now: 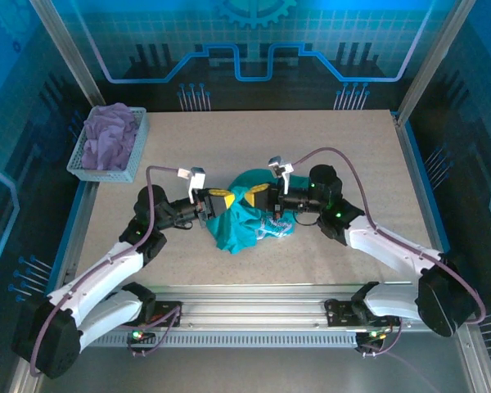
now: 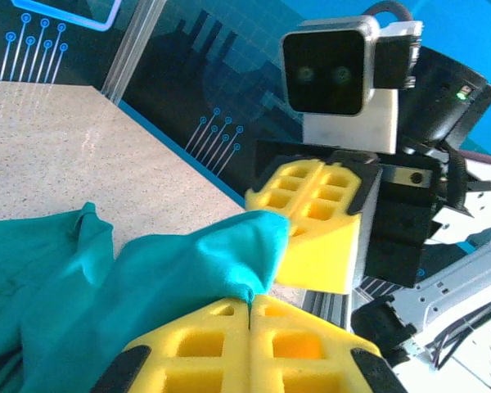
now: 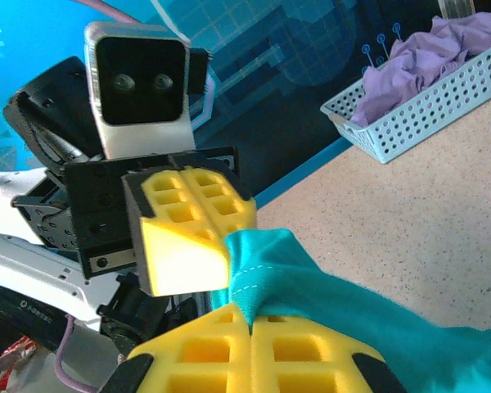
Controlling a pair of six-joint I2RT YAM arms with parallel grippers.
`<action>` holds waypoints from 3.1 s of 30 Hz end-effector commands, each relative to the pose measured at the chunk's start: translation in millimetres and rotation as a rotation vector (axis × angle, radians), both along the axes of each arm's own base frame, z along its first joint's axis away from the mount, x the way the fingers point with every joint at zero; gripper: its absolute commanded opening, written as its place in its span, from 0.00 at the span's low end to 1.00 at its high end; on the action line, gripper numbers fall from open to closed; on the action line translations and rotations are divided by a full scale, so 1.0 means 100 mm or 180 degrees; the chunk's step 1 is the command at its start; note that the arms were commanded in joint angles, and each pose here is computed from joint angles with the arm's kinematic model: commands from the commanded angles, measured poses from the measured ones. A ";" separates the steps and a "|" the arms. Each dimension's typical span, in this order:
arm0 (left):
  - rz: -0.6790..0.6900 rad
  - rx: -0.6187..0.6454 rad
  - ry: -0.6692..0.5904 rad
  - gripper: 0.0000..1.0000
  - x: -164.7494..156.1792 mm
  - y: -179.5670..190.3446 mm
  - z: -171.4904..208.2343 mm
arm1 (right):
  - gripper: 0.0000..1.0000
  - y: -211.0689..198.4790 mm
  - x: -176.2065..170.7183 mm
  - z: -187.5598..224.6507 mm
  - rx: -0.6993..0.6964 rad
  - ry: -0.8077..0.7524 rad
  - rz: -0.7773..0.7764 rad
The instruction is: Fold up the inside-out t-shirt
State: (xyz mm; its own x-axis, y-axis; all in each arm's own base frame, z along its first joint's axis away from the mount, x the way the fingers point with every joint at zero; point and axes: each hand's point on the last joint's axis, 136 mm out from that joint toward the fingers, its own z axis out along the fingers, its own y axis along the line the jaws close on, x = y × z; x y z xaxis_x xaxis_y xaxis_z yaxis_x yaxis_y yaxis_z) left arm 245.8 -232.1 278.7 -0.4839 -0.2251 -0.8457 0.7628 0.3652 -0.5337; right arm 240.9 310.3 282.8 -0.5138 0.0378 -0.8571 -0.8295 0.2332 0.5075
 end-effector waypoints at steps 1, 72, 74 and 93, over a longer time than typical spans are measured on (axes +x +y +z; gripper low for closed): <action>0.0136 0.0048 -0.0097 0.01 0.03 0.07 0.00 | 0.00 -0.06 -0.02 0.17 0.0054 -0.0199 -0.0055; -0.0105 0.0962 0.0708 0.00 0.39 -0.34 -1.03 | 0.00 -0.62 0.11 -0.04 -0.1453 -0.0087 -0.0619; 0.0162 0.1000 0.0688 0.00 0.49 -0.20 -1.00 | 0.00 -0.70 0.08 0.00 -0.1517 -0.0121 -0.0652; 0.1254 0.1315 0.0955 0.52 0.84 0.44 -0.98 | 0.00 -0.32 0.03 -0.04 -0.1438 0.0269 -0.0309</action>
State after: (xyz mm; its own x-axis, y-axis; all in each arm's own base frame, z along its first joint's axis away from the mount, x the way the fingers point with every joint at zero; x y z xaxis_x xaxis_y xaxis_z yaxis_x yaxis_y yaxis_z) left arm 320.6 -206.3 186.0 -0.6468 -0.1089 -0.7549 0.4757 0.7161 -0.5108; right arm 244.4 257.1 263.2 -0.5788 -0.3298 -0.7458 -0.7445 0.5870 0.3182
